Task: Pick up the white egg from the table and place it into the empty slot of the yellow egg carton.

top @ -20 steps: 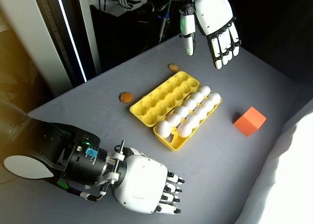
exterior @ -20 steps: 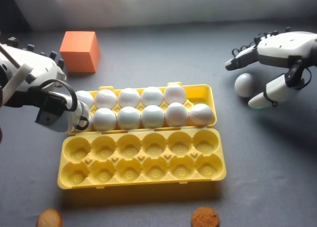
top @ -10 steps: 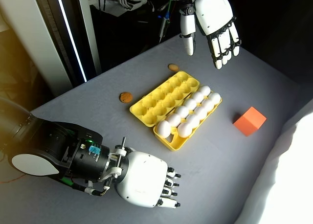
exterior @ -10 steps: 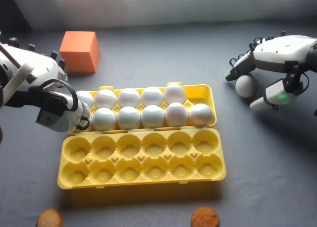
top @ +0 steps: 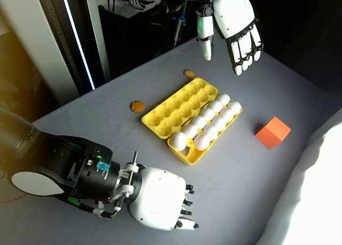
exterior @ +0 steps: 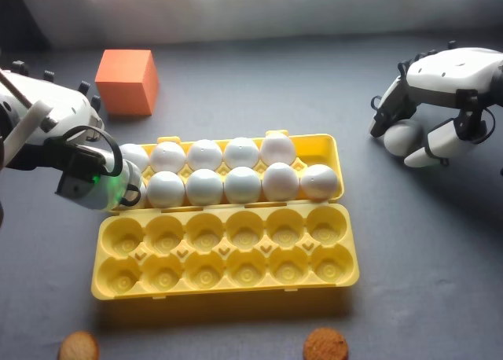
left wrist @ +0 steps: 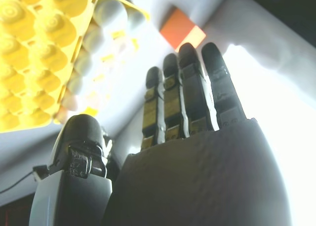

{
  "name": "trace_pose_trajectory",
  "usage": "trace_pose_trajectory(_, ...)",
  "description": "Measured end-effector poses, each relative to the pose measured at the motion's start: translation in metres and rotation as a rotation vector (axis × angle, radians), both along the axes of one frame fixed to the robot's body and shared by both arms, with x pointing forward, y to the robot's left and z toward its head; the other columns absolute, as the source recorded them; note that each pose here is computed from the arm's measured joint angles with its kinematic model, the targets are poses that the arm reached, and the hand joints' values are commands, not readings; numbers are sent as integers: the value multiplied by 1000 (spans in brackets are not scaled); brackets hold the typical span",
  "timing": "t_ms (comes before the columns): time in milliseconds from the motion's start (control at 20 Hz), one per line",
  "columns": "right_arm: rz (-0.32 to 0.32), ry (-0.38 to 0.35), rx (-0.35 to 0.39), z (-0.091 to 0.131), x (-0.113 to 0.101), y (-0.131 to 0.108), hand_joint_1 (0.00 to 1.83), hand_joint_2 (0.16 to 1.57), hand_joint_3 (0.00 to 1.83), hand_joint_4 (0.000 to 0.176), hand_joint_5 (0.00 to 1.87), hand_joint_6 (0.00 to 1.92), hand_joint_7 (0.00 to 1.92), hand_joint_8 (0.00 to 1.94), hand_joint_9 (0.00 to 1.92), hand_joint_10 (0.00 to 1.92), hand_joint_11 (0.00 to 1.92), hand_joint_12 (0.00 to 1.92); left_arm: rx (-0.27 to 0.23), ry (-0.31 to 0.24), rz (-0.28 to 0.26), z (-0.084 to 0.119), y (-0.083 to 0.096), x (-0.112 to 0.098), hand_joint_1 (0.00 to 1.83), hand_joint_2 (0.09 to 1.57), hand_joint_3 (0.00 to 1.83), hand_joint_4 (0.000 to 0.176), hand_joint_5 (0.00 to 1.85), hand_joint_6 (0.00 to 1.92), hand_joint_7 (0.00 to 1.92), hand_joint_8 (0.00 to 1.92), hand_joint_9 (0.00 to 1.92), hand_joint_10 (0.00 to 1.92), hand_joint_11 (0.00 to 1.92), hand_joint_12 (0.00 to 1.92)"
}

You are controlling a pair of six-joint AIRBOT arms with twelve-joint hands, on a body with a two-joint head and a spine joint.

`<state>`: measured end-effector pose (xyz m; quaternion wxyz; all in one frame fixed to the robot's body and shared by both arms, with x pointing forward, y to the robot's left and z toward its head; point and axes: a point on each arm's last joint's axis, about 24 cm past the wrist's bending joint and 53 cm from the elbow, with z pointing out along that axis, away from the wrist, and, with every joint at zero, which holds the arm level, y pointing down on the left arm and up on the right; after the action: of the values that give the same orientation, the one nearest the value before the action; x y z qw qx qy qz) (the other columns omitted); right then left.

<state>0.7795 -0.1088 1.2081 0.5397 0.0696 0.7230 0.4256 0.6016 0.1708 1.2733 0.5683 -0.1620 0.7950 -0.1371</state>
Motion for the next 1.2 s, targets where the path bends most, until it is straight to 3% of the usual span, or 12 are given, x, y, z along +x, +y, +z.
trace_pose_trajectory(50, 1, -5, 0, 1, 0, 0, 1225, 1089, 3, 0, 950, 1017, 1141, 560, 1072, 219, 568, 1108, 0, 0, -1, 0, 0, 0, 0, 1377, 1, 0, 270, 2, 317, 2, 291, 1, 0, 505)
trace_pose_trajectory(150, 4, -15, 2, 3, 0, 1, 1244, 1095, 2, 0, 929, 1006, 1131, 816, 1160, 275, 622, 1153, 0, 0, 0, 0, 0, 0, 0, 1377, 1, 0, 271, 2, 312, 0, 306, 8, 0, 501)
trace_pose_trajectory(250, 4, -21, -6, 5, 0, 1, 1248, 1082, 0, 0, 979, 929, 1140, 819, 1162, 333, 667, 1156, 0, 0, 0, 0, 0, 0, 0, 1381, 1, 0, 276, 2, 303, 0, 311, 7, 0, 515)
trace_pose_trajectory(300, 3, -24, -11, 7, 1, 1, 1359, 1076, 0, 0, 983, 907, 1157, 757, 981, 953, 672, 1167, 0, 0, 0, 0, 0, 0, 0, 1379, 0, 0, 282, 5, 308, 3, 313, 7, 0, 516)
trace_pose_trajectory(450, 16, -90, -18, 29, 1, 2, 1245, 1080, 0, 0, 1003, 896, 1120, 849, 1005, 648, 658, 1166, -3, 0, -1, 0, 0, 0, 0, 1380, 0, 0, 300, 5, 320, 7, 329, 11, 0, 551)
trace_pose_trajectory(500, 29, -108, -20, 34, 0, 4, 1356, 1082, 2, 0, 987, 897, 1121, 835, 928, 1039, 672, 1173, -2, -2, 0, 1, 0, 0, 0, 1382, 1, 0, 288, 0, 316, 3, 335, 11, 0, 566)
trace_pose_trajectory(600, 68, -125, -5, 45, -5, 10, 1383, 1083, 0, 0, 993, 873, 1126, 842, 901, 1140, 659, 1191, -2, -1, 0, 1, 0, 0, 0, 1376, 0, 0, 271, 0, 328, 5, 345, 9, 0, 609)
trace_pose_trajectory(700, 112, -138, 8, 52, -11, 20, 1257, 1066, 0, 0, 1049, 805, 1141, 823, 969, 713, 635, 1192, -2, -2, -1, 1, 0, 0, 0, 1379, 0, 0, 311, 10, 348, 8, 358, 10, 0, 632)
trace_pose_trajectory(1050, 349, -196, 21, 62, -51, 71, 1243, 1071, 3, 0, 1037, 844, 1118, 842, 1023, 523, 618, 1235, -2, -2, -2, 1, -1, 0, 0, 1383, 0, 0, 291, 5, 317, 11, 316, 9, 0, 575)
trace_pose_trajectory(1100, 365, -200, 26, 63, -54, 76, 1352, 1087, 5, 0, 1004, 865, 1095, 886, 901, 1048, 613, 1224, -2, -2, -1, 1, 0, 0, 0, 1382, 0, 0, 304, 6, 336, 12, 341, 14, 0, 618)
trace_pose_trajectory(1150, 381, -206, 28, 63, -57, 81, 1279, 1067, 0, 0, 1036, 807, 1160, 812, 925, 851, 632, 1223, -1, -1, 2, 1, 1, 0, 0, 1379, 0, 0, 277, 2, 307, 8, 324, 5, 0, 572)
trace_pose_trajectory(1200, 389, -207, 32, 64, -59, 84, 1363, 1076, 2, 0, 984, 907, 1155, 782, 916, 1056, 644, 1181, -1, 0, 3, 0, 1, 0, 0, 1378, 0, 0, 275, 2, 303, 6, 320, 2, 0, 551)
